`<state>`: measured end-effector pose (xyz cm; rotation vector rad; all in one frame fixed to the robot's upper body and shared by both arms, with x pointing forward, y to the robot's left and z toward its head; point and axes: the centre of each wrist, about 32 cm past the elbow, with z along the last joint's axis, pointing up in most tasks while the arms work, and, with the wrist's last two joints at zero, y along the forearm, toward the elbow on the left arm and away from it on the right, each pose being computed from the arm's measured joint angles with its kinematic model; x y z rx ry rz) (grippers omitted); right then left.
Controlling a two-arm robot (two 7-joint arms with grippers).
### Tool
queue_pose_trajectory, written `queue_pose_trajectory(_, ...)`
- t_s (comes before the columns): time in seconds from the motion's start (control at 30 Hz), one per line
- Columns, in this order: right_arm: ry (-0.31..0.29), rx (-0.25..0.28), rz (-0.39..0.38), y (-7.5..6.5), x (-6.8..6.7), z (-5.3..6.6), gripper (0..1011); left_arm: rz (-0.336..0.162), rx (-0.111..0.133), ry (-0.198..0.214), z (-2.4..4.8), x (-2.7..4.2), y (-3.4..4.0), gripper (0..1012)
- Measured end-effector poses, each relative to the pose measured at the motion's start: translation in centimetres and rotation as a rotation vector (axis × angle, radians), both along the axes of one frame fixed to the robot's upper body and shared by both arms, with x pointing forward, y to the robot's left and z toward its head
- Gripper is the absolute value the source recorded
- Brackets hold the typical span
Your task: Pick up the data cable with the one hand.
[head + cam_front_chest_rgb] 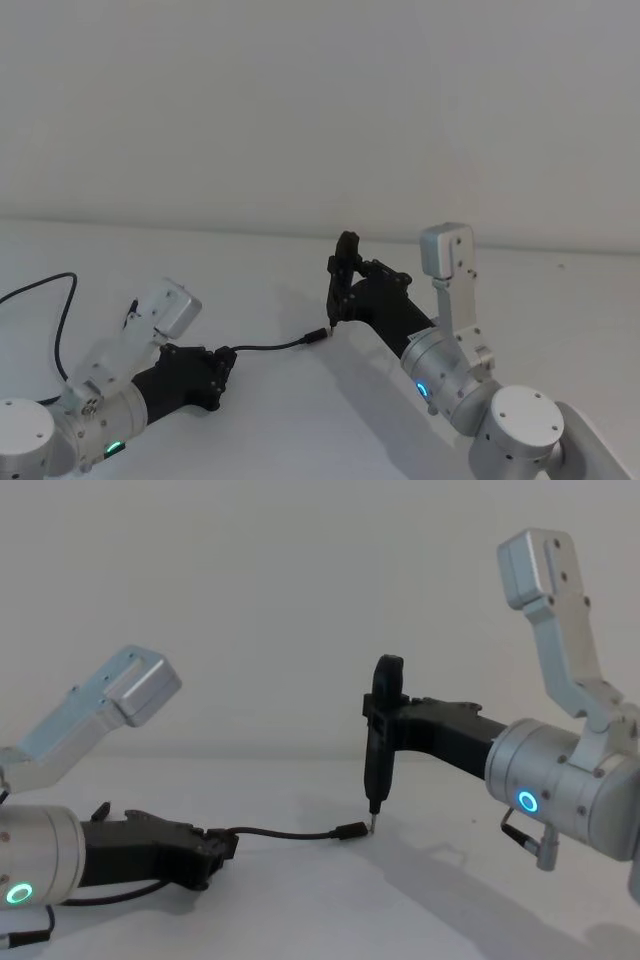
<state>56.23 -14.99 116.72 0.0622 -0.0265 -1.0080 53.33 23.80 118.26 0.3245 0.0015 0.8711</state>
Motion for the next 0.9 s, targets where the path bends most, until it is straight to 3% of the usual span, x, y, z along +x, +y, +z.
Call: queue_pose_trajectory(0.9, 0.000, -0.001, 0.005, 0.30, 0.40, -0.01, 274, 0.000, 0.000, 0.000, 0.00, 0.00, 0.00, 61)
